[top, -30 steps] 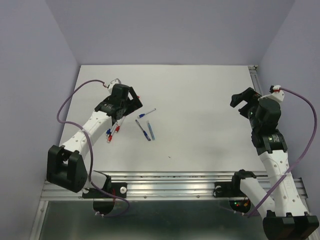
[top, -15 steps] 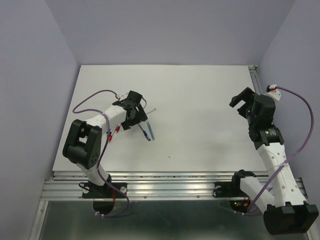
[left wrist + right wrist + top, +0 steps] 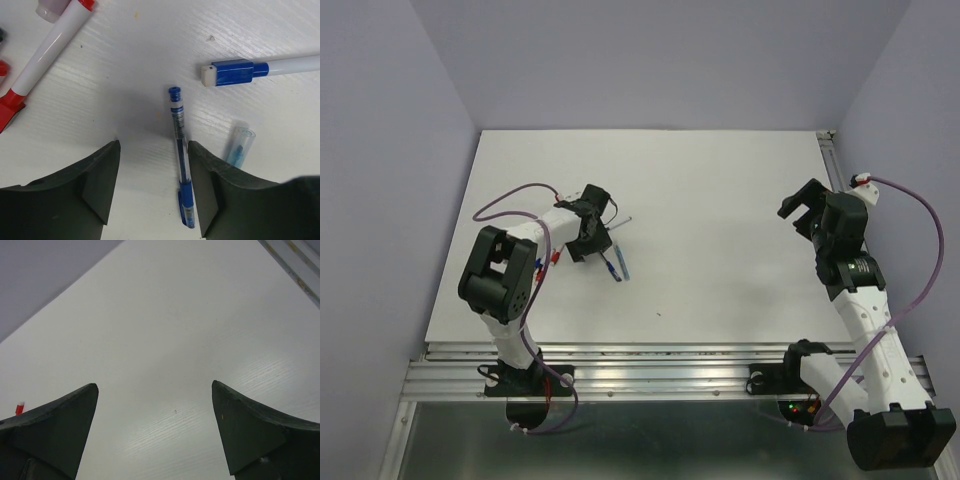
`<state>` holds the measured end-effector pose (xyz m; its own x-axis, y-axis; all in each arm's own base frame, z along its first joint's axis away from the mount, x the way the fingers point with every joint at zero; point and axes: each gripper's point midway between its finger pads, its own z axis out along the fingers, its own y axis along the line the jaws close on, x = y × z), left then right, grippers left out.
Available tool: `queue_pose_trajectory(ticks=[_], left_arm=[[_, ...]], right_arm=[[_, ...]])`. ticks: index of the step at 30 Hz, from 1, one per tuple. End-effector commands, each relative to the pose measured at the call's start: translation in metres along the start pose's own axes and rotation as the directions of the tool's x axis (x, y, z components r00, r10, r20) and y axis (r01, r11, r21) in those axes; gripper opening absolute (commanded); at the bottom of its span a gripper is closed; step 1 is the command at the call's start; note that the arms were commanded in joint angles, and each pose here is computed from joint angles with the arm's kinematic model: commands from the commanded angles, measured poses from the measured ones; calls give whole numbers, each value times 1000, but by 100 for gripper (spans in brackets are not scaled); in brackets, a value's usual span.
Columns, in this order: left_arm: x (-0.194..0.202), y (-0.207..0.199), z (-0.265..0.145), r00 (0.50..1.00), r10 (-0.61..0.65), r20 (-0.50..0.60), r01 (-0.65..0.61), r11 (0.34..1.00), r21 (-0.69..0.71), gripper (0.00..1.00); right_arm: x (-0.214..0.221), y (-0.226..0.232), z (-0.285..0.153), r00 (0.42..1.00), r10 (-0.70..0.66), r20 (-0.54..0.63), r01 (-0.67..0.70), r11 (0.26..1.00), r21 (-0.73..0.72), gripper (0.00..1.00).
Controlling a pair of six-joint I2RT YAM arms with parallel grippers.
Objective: Open the pen caps
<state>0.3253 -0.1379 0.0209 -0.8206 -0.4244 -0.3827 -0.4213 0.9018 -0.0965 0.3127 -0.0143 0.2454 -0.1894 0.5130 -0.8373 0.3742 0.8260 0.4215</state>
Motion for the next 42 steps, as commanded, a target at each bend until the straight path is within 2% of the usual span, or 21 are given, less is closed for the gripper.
queue_pose_trajectory(ticks=[1, 10, 12, 13, 15, 20, 24, 26, 29, 30, 32, 33, 34, 36, 38, 40, 42], left_arm=[[7, 5, 6, 1000, 14, -21, -15, 999, -48, 64], [22, 5, 18, 998, 46, -54, -50, 996, -77, 56], [25, 6, 22, 997, 50, -65, -56, 995, -86, 48], [25, 5, 22, 997, 51, -66, -56, 995, -87, 39], [28, 6, 24, 996, 51, -75, -58, 994, -92, 29], [31, 12, 26, 997, 39, -72, -47, 992, -117, 22], [30, 15, 21, 998, 26, -60, -33, 993, -116, 0], [27, 13, 16, 998, 25, -49, -30, 994, -102, 0], [14, 5, 0, 1000, 5, 4, -5, 999, -46, 0], [8, 1, -15, 999, -2, 38, 3, 1000, -3, 0], [-4, -7, -32, 995, -23, 99, 18, 998, 56, 0], [-14, -14, -55, 988, -42, 149, 25, 993, 117, 0], [-20, -15, -64, 980, -63, 187, 37, 990, 139, 0], [-34, -20, -98, 954, -109, 278, 52, 977, 205, 0], [-39, -27, -121, 939, -137, 316, 55, 965, 257, 0], [-41, -42, -149, 925, -165, 342, 40, 938, 345, 0], [-41, -51, -166, 918, -187, 350, 34, 916, 399, 0]], right_arm=[[-6, 0, 0, 999, 16, 36, -16, 1000, -4, 100], [-3, -5, 1, 1000, 15, 22, -16, 1000, 27, 100], [-2, -5, 1, 1000, 16, 19, -17, 999, 27, 100], [-3, -4, 0, 1000, 17, 21, -17, 1000, 21, 100], [-3, -4, -1, 1000, 18, 21, -19, 1000, 17, 100], [-2, 5, -4, 1000, 19, 7, -19, 999, -31, 100], [1, 22, -12, 1000, 10, -18, -13, 990, -138, 100], [7, 37, -17, 999, 1, -47, -12, 973, -230, 100], [28, 75, -38, 988, -96, -121, 26, 876, -482, 100], [39, 92, -52, 976, -137, -168, 10, 803, -596, 100], [53, 105, -65, 957, -169, -236, -39, 730, -682, 100], [60, 111, -71, 946, -180, -269, -71, 696, -715, 100], [73, 122, -84, 918, -211, -336, -142, 616, -775, 100], [84, 140, -101, 892, -245, -379, -206, 526, -825, 100], [99, 153, -106, 883, -270, -385, -207, 512, -833, 100], [131, 183, -121, 866, -345, -362, -171, 477, -862, 100], [149, 211, -147, 853, -401, -335, -163, 405, -900, 100]])
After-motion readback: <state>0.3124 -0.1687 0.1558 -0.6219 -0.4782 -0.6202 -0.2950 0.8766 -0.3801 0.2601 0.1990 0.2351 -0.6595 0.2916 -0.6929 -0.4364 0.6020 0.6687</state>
